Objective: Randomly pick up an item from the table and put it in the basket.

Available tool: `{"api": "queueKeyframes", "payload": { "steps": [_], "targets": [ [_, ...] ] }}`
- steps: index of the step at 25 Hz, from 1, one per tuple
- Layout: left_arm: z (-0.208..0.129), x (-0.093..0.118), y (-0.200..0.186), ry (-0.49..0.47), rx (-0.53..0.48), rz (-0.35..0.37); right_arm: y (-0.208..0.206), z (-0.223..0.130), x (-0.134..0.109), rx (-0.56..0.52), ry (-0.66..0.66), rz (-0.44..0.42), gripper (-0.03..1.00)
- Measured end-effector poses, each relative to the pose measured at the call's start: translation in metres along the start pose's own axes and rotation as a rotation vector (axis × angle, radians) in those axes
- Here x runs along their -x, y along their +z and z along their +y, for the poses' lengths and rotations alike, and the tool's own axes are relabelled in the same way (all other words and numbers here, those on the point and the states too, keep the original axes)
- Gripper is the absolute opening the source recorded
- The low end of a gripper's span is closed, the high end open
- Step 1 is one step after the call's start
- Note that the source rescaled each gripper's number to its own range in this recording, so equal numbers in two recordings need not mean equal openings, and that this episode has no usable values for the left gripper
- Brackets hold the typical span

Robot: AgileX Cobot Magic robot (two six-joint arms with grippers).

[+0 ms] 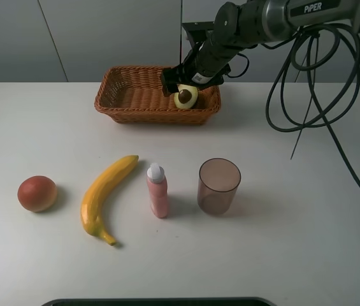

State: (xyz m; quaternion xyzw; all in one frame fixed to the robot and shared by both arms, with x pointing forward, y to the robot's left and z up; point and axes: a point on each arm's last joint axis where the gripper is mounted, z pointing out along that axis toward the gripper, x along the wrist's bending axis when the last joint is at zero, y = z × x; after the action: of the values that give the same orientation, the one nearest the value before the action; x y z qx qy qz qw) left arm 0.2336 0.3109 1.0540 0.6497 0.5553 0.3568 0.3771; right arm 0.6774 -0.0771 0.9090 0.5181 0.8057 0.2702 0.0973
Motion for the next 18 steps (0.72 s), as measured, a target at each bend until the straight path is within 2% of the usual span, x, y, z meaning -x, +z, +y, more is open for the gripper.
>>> {"api": "queueKeyframes", "payload": {
  "steps": [4, 8, 10, 13, 18],
  "targets": [
    [0.000, 0.000, 0.000, 0.000, 0.000, 0.000, -0.010, 0.005, -0.002, 0.013, -0.009, 0.007, 0.99],
    [0.000, 0.000, 0.000, 0.000, 0.000, 0.000, -0.052, 0.021, -0.007, 0.052, -0.068, 0.002, 0.99],
    [0.000, 0.000, 0.000, 0.000, 0.000, 0.000, -0.084, 0.030, -0.011, 0.068, -0.114, 0.001, 0.99],
    [0.000, 0.000, 0.000, 0.000, 0.000, 0.000, -0.153, 0.041, -0.014, 0.114, -0.181, -0.020, 0.99],
    [0.000, 0.000, 0.000, 0.000, 0.000, 0.000, -0.274, 0.036, -0.012, 0.192, -0.238, -0.093, 0.99]
  ]
}}
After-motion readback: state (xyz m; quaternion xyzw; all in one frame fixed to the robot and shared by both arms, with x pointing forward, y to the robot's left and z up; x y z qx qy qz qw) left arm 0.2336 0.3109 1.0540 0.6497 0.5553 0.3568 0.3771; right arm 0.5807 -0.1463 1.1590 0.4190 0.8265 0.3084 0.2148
